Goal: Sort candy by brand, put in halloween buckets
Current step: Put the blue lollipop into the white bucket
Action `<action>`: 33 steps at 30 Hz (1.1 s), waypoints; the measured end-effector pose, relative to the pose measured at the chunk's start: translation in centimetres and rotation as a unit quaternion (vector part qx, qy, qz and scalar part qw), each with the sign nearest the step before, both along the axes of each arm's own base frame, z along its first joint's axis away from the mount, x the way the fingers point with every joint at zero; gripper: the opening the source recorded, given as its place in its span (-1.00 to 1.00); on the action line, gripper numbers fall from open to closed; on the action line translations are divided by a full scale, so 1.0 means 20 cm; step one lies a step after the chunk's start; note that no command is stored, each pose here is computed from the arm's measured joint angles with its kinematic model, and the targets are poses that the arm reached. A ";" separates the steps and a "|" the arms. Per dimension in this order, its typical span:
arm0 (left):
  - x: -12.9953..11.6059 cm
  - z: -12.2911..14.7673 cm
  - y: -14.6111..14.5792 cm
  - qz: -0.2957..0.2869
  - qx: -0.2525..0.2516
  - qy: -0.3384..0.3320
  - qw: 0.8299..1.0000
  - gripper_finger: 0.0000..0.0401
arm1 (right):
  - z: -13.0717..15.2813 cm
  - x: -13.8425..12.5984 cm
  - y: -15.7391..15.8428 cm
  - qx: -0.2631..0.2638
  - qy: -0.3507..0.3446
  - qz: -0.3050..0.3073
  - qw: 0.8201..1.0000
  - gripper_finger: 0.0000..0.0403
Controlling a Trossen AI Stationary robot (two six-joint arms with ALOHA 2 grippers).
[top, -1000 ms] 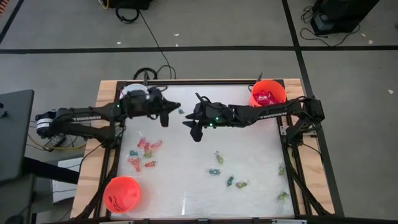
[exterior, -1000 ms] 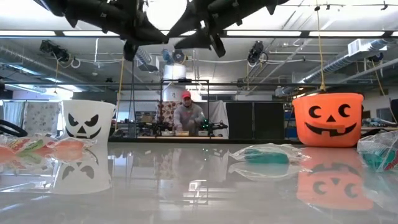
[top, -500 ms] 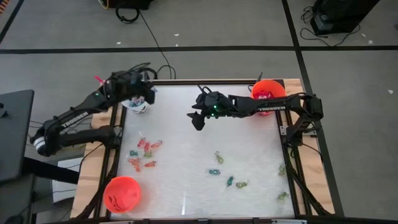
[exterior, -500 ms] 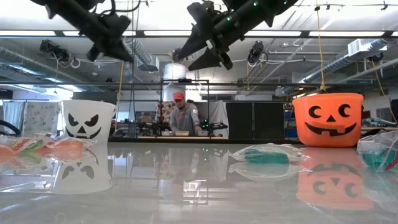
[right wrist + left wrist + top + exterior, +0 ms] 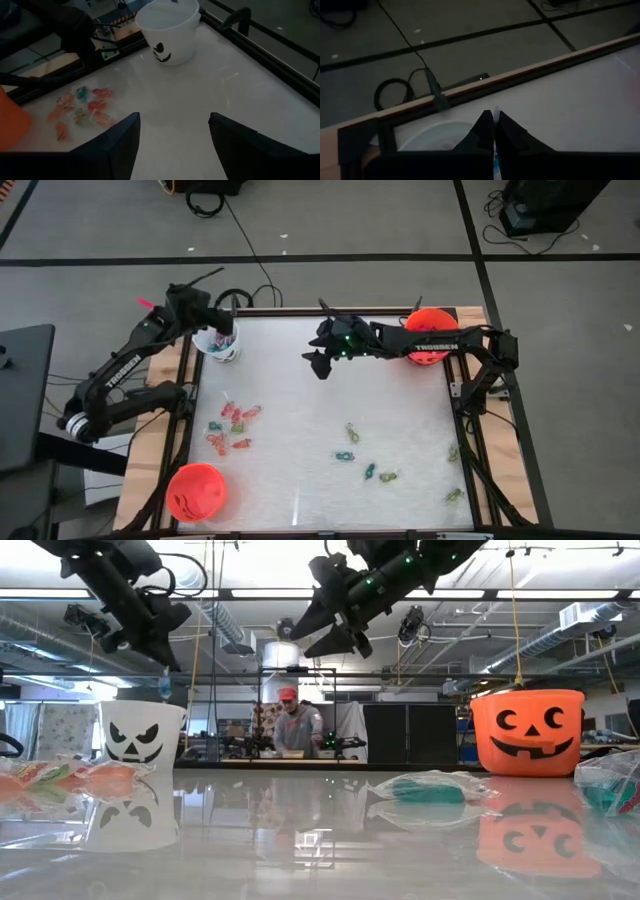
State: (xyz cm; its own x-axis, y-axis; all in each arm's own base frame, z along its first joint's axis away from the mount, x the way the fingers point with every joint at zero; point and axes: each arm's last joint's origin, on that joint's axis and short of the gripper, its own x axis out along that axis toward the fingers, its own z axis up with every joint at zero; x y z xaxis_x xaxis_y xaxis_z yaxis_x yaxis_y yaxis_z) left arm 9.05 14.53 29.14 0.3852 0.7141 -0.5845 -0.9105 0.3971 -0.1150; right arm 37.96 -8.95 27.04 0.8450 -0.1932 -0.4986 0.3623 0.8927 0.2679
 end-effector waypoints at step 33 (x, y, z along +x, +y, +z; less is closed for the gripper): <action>0.08 -0.37 0.19 -0.010 -0.233 0.133 0.963 -0.65 | -0.24 -0.13 -0.02 -0.014 0.158 0.054 0.986 0.23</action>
